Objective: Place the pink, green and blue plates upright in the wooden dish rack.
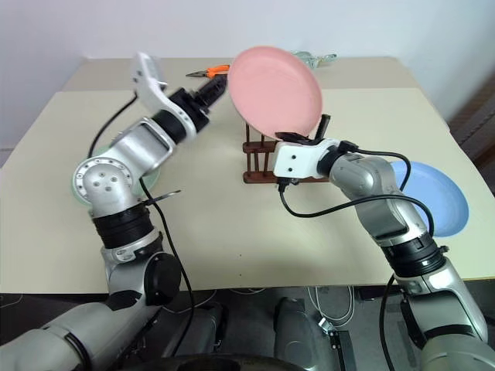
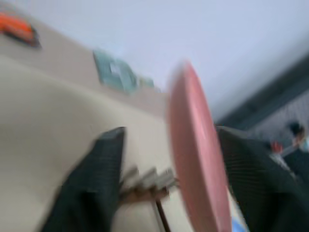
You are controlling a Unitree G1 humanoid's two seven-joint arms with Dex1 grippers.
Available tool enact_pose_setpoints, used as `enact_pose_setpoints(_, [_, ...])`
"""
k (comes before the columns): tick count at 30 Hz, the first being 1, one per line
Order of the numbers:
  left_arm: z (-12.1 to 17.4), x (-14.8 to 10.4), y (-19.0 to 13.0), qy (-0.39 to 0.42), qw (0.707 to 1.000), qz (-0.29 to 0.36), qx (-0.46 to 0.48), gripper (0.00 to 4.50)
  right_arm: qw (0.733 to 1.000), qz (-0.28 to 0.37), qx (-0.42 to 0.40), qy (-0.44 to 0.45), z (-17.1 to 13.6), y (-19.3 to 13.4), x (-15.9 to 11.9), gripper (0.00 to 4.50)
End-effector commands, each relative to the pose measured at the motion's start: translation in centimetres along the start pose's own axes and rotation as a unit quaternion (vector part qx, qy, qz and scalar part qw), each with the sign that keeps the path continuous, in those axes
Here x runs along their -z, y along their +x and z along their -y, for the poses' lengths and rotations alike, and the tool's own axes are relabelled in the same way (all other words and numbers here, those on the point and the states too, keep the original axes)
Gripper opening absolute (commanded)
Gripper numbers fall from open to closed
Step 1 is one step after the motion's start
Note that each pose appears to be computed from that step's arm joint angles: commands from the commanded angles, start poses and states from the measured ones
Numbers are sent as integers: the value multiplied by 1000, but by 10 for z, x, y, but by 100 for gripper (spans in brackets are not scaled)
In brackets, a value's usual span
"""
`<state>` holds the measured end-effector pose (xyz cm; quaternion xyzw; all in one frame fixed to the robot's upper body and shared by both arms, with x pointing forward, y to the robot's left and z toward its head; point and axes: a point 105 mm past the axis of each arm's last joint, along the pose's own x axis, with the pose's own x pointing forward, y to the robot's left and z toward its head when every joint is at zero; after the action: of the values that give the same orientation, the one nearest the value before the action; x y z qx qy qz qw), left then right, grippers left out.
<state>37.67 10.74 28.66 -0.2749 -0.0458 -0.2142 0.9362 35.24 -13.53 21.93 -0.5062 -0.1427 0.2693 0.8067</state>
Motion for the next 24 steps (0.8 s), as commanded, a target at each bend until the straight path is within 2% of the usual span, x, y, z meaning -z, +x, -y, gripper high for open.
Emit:
enact_pose_setpoints(1, [-8,-6,-10,114,993,20,28,313,975,64,91,193,53,-29,-14,0])
enact_pose_setpoints(4, [-13,8,-16,167,984,-6,57,313,932,107,95,332,66,-42,-19,0])
enact_pose_setpoints(6, [-8,47,-33,249,955,-84,136,313,873,161,67,455,74,-56,-23,0])
enact_pose_setpoints(8, [0,88,-60,284,916,-163,232,313,836,184,38,516,76,-65,-23,0])
enact_pose_setpoints(9, [2,101,-70,290,902,-186,261,313,827,185,22,531,74,-67,-22,0])
enact_pose_setpoints(12, [6,115,-82,283,889,-209,293,313,810,176,0,559,67,-68,-18,0])
enact_pose_setpoints(21, [13,121,-89,261,892,-210,305,313,790,120,10,601,59,-60,19,0])
enact_pose_setpoints(24, [13,122,-91,257,892,-212,305,313,776,125,8,618,60,-58,25,0])
